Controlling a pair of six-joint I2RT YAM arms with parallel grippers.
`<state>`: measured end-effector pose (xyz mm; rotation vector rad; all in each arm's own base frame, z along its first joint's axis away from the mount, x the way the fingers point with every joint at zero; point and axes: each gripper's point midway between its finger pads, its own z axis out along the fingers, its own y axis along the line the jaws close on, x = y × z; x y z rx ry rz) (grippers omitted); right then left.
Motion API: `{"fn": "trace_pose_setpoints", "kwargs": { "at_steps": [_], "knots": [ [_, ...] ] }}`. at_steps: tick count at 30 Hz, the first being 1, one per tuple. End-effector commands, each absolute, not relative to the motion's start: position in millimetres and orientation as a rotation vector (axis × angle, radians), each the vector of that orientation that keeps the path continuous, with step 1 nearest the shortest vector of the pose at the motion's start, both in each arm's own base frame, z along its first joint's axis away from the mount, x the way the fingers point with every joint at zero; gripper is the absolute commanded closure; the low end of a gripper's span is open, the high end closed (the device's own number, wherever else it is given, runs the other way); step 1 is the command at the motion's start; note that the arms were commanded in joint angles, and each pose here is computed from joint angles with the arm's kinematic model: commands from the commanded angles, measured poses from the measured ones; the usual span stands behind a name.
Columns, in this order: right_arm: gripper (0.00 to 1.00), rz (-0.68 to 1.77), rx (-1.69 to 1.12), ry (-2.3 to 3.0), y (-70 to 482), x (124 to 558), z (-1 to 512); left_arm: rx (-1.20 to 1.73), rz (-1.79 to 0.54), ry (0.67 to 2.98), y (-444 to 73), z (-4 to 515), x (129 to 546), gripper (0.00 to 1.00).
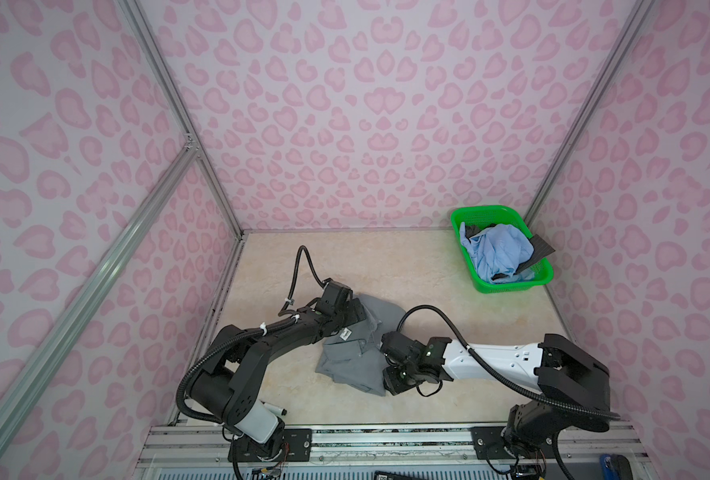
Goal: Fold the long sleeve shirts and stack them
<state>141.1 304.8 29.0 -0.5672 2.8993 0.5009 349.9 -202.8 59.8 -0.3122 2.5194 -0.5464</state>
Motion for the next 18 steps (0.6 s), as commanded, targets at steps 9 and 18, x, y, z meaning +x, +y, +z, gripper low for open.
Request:
{"fn": "trace_pose_setpoints", "kwargs": {
  "at_steps": [9,18],
  "knots": [
    [0.54,0.768,-0.538,2.787,402,148,39,-0.465,-0.648,2.304,-143,142,385,0.08],
    [0.54,0.64,-0.671,2.733,390,161,85,-0.625,-0.512,2.441,-111,139,325,0.07]
  ]
}}
